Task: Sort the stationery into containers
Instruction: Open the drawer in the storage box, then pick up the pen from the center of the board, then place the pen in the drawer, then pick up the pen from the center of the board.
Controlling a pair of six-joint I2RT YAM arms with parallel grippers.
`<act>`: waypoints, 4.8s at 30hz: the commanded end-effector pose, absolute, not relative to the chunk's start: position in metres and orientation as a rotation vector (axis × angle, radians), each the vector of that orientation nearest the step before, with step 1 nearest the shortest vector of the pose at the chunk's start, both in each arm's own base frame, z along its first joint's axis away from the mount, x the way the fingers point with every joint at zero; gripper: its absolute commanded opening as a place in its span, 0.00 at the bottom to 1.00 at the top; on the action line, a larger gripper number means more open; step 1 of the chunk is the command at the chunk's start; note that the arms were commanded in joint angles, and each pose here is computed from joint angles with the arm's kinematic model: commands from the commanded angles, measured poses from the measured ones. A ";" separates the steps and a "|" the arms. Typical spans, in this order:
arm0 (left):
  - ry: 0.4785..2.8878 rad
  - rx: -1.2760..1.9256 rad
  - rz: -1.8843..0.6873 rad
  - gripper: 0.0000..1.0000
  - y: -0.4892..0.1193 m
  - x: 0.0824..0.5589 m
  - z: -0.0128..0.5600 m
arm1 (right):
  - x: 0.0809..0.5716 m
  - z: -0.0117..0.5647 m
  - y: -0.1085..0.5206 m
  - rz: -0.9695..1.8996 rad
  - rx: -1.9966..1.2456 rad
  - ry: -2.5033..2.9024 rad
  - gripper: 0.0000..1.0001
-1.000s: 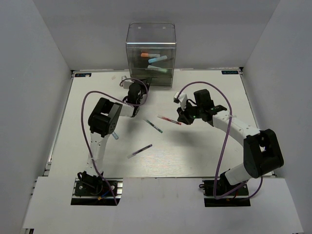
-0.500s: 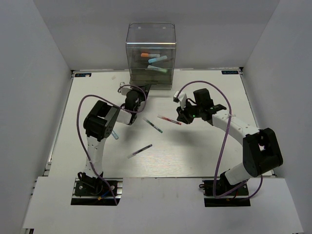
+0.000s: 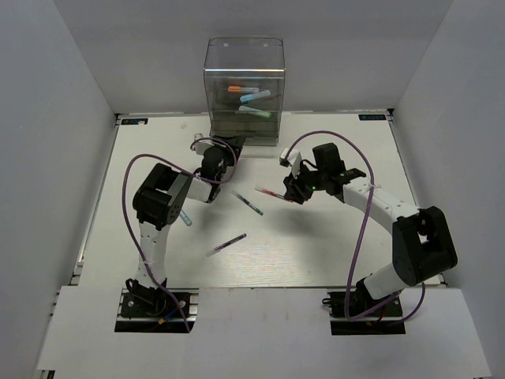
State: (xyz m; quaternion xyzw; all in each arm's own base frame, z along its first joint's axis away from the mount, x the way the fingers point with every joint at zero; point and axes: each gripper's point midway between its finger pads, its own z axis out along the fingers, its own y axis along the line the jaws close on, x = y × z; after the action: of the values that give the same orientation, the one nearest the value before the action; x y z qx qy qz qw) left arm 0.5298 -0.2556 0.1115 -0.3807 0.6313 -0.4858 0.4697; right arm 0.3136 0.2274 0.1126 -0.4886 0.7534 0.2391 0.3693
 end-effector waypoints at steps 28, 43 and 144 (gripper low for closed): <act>2.414 -0.844 -0.668 0.85 -0.191 0.331 0.084 | 0.355 0.023 0.255 0.461 -1.400 2.210 0.47; 2.497 -1.002 -0.701 0.87 -0.197 0.304 0.069 | 0.352 0.048 0.261 0.498 -1.509 2.069 0.00; 2.227 -1.133 -0.884 0.00 -0.263 0.448 0.184 | 0.333 0.198 0.254 0.428 -1.288 1.674 0.50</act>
State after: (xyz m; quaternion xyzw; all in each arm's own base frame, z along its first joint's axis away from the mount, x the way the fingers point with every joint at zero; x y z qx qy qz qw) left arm 0.4087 -0.2695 0.1277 -0.3825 0.8676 -0.2702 0.1670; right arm 0.3398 0.2579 0.1795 -0.5363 0.6898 0.1648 0.4575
